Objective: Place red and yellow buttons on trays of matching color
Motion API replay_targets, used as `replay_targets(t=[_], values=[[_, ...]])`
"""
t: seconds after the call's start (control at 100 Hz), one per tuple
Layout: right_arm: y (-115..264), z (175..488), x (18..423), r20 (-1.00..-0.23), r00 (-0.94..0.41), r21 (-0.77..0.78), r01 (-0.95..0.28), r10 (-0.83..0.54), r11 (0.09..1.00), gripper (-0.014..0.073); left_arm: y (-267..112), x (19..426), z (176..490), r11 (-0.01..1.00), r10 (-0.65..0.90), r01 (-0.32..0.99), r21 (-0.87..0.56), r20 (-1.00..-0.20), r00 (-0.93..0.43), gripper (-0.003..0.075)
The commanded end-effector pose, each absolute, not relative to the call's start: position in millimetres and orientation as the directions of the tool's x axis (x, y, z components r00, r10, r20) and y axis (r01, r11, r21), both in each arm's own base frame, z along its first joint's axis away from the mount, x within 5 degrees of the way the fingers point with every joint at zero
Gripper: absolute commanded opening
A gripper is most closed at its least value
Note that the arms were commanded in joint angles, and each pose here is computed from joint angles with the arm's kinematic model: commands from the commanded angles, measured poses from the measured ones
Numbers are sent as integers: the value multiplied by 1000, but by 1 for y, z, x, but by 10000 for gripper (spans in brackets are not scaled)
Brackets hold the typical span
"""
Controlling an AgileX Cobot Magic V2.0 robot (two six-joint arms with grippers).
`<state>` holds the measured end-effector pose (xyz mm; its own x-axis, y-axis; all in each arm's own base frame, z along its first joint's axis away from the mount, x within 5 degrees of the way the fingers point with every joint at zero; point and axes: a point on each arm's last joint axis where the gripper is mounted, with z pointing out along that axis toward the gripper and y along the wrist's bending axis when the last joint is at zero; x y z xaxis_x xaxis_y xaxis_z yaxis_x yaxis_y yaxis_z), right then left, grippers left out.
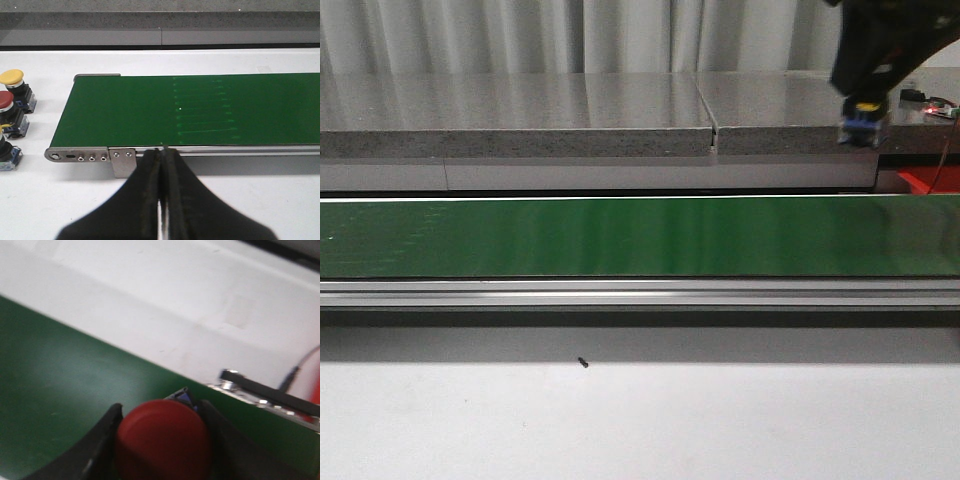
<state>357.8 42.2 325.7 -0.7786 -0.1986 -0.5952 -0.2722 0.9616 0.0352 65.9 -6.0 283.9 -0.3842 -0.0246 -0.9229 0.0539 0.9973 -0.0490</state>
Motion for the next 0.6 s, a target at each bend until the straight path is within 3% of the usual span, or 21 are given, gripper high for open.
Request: replay_targets(t=[0.0, 0.3, 0.59], values=[[6, 365, 355, -699, -703, 0, -178, -127, 984, 176, -7, 68, 298, 996, -39, 60, -60, -953, -300, -20], [-110, 367, 342, -704, -702, -2, 147, 103, 989, 176, -7, 68, 298, 996, -39, 60, -60, -953, -300, -20], [-174, 324, 354, -678, -694, 24, 306, 241, 952, 176, -7, 68, 298, 996, -39, 60, -60, -953, -300, -20]])
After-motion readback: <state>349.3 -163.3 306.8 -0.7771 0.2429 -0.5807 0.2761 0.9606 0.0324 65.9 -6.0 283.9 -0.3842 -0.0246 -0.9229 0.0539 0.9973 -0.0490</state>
